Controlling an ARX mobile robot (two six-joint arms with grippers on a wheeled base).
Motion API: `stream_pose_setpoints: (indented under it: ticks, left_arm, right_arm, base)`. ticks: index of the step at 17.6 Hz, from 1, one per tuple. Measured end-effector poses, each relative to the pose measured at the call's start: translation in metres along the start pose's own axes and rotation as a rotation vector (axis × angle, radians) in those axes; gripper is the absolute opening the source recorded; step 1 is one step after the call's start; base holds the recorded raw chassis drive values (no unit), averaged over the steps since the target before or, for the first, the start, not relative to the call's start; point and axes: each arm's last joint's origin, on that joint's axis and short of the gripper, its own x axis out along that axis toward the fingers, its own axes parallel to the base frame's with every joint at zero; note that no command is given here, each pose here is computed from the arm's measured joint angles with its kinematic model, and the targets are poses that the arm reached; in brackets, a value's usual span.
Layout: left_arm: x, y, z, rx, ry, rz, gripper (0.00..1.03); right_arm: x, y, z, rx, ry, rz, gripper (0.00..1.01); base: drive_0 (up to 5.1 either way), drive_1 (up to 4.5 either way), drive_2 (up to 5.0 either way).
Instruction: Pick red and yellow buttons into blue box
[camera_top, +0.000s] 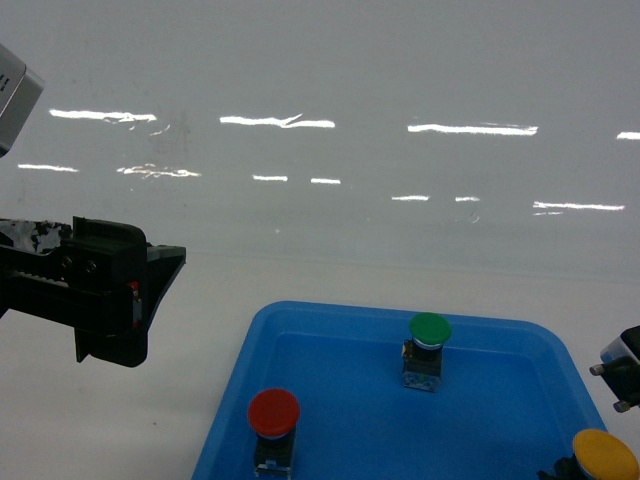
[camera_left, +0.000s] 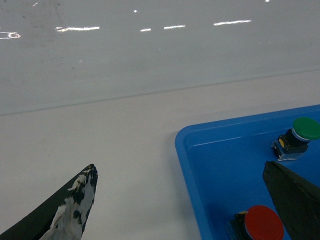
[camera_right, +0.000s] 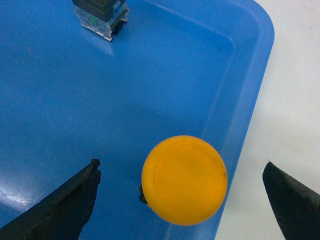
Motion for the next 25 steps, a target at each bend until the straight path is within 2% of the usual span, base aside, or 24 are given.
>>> stream_pose_setpoints:
  ticks: [2, 4, 6, 8, 10, 17, 20, 25]
  left_arm:
    - [0.0, 0.001, 0.0, -0.001, 0.0, 0.004, 0.98]
    - [0.0, 0.001, 0.0, -0.001, 0.0, 0.004, 0.98]
    - [0.0, 0.001, 0.0, -0.001, 0.0, 0.004, 0.98]
    - [0.0, 0.001, 0.0, -0.001, 0.0, 0.004, 0.98]
    - [0.0, 0.001, 0.0, -0.001, 0.0, 0.004, 0.98]
    - [0.0, 0.001, 0.0, -0.001, 0.0, 0.004, 0.98]
    - [0.0, 0.001, 0.0, -0.001, 0.0, 0.004, 0.98]
    - [0.0, 0.001, 0.0, -0.001, 0.0, 0.004, 0.98]
  right_arm:
    - [0.007, 0.0, 0.006, -0.001, 0.005, 0.0, 0.98]
    - [0.016, -0.002, 0.019, -0.003, -0.007, 0.0, 0.98]
    - [0.024, -0.004, 0.026, -0.017, -0.004, 0.004, 0.98]
    - [0.025, -0.007, 0.03, -0.047, -0.024, -0.031, 0.98]
    - [0.025, -0.007, 0.03, -0.059, -0.024, -0.037, 0.98]
    - [0.025, -0.006, 0.031, -0.061, -0.025, -0.031, 0.98]
    - [0.026, -0.002, 0.031, -0.071, -0.023, -0.002, 0.98]
    - [0.042, 0.009, 0.015, -0.096, 0.054, 0.032, 0.98]
  base:
    - [0.0, 0.0, 0.0]
    - [0.0, 0.0, 0.0]
    - [0.0, 0.0, 0.0]
    - [0.0, 0.0, 0.0]
    - [0.0, 0.0, 0.0]
    - [0.0, 0.0, 0.0]
    - [0.0, 0.0, 0.0]
    - [0.0, 0.0, 0.0]
